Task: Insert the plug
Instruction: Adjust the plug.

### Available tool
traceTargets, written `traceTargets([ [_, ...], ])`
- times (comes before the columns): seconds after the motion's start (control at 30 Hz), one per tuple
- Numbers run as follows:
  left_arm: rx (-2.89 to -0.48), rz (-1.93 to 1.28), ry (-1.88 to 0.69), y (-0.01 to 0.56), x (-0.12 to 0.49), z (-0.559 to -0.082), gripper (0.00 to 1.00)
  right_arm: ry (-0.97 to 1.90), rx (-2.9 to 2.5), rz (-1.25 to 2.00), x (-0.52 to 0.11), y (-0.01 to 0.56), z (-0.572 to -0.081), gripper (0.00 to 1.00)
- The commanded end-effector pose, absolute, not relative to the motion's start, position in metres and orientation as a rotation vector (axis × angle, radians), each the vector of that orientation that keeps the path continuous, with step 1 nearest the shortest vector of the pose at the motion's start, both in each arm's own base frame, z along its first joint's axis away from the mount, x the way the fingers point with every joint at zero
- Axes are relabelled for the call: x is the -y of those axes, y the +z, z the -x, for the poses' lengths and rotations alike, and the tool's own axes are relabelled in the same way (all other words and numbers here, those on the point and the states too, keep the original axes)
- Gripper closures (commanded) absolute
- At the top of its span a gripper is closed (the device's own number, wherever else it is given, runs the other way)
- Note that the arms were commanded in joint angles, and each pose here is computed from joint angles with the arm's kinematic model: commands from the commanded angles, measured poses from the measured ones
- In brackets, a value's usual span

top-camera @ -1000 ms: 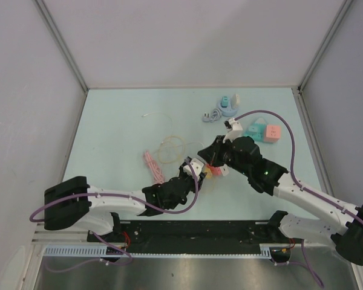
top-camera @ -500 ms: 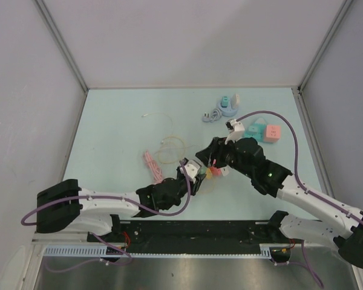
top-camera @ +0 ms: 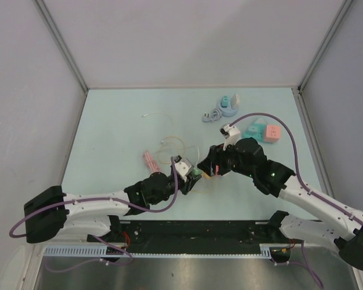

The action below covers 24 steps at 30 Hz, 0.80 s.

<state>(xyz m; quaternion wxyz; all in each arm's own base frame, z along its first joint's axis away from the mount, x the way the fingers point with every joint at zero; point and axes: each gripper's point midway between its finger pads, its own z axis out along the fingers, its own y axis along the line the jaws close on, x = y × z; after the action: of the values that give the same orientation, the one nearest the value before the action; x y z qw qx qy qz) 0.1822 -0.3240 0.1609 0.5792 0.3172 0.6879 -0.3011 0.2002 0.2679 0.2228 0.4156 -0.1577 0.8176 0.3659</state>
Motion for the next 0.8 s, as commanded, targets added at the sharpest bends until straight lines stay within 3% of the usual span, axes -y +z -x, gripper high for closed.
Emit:
traceTargets([
  [0.0, -1.537, -0.798, -0.767, 0.179, 0.329, -0.174, 0.99, 0.957, -2.041, 0.508, -0.279, 0.234, -0.191, 0.35],
  [0.43, -1.562, -0.810, -0.749, 0.181, 0.331, -0.176, 1.00, 0.922, -2.157, 0.561, -0.292, 0.208, -0.189, 0.38],
  [0.67, -1.566, -0.805, -0.735, 0.179, 0.329, -0.177, 1.00, 0.930, -2.214, 0.597, -0.296, 0.197, -0.184, 0.46],
  [0.77, -1.570, -0.805, -0.725, 0.177, 0.328, -0.179, 0.99, 0.929, -2.237, 0.616, -0.297, 0.193, -0.182, 0.58],
])
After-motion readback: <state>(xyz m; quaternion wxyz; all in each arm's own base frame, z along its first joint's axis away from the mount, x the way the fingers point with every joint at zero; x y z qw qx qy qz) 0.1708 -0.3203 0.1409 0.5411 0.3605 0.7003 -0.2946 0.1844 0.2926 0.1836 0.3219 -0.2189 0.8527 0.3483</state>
